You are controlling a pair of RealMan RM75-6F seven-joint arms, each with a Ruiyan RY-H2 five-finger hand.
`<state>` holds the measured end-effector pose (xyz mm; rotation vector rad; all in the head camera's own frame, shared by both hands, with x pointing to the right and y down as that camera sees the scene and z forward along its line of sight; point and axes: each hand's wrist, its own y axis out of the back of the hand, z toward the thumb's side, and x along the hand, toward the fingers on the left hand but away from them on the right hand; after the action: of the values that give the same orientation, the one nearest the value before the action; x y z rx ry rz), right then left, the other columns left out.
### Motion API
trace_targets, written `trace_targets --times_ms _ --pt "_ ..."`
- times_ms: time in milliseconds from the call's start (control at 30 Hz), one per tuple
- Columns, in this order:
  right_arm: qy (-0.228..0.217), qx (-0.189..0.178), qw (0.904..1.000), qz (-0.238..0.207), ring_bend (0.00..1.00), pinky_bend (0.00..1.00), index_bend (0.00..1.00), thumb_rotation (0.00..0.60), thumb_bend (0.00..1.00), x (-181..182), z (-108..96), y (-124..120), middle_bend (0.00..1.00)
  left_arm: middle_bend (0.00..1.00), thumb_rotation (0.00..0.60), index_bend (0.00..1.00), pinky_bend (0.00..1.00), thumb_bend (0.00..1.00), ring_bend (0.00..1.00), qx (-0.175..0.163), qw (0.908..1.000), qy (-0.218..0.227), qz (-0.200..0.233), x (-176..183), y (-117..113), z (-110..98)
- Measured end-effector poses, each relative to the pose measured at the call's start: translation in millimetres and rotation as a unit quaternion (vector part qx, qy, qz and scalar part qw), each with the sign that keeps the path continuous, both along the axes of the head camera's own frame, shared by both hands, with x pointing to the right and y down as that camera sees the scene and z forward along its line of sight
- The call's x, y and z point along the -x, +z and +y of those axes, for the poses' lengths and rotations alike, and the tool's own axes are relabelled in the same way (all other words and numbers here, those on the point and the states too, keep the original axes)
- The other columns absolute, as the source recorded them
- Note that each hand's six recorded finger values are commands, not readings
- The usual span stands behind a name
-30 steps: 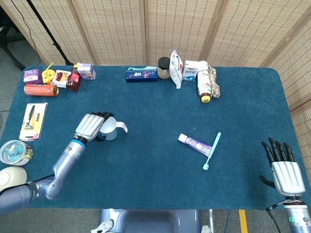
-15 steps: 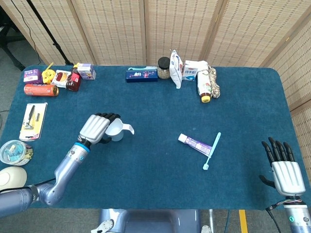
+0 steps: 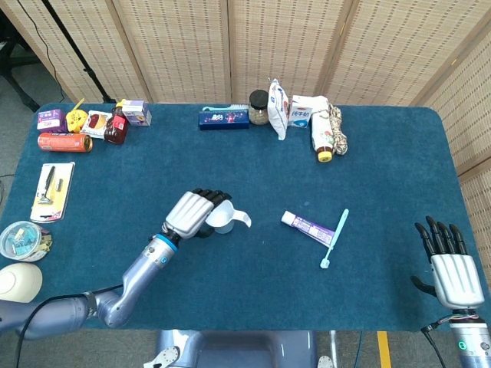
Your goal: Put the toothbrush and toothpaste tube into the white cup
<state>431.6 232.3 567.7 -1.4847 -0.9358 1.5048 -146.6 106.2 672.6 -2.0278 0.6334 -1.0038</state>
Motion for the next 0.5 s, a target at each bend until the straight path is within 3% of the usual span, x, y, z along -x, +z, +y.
trace_targets --times_ms 333,400,433,500 --pt "0.003 0.001 1.0000 0.002 0.00 0.00 0.00 0.600 0.00 -2.2 -0.2 0.3 0.00 0.28 0.600 0.22 0.34 0.21 0.25 0.002 0.9998 0.001 0.019 -15.5 16.0 7.0" --pt "0.002 0.001 1.0000 0.001 0.00 0.00 0.00 0.600 0.00 -1.5 0.0 0.4 0.00 0.23 0.600 0.17 0.33 0.20 0.19 0.003 0.9998 -0.001 0.019 -15.8 18.5 8.1" --pt "0.001 0.001 1.0000 0.002 0.00 0.00 0.00 0.600 0.00 -1.3 -0.1 0.4 0.00 0.15 0.600 0.11 0.29 0.18 0.12 0.005 0.9998 -0.002 0.019 -15.7 20.0 8.7" --pt "0.001 0.000 1.0000 0.001 0.00 0.00 0.00 0.600 0.00 -0.7 -0.1 0.2 0.00 0.03 0.600 0.02 0.16 0.14 0.02 0.008 0.9998 -0.003 0.018 -15.2 22.0 9.5"
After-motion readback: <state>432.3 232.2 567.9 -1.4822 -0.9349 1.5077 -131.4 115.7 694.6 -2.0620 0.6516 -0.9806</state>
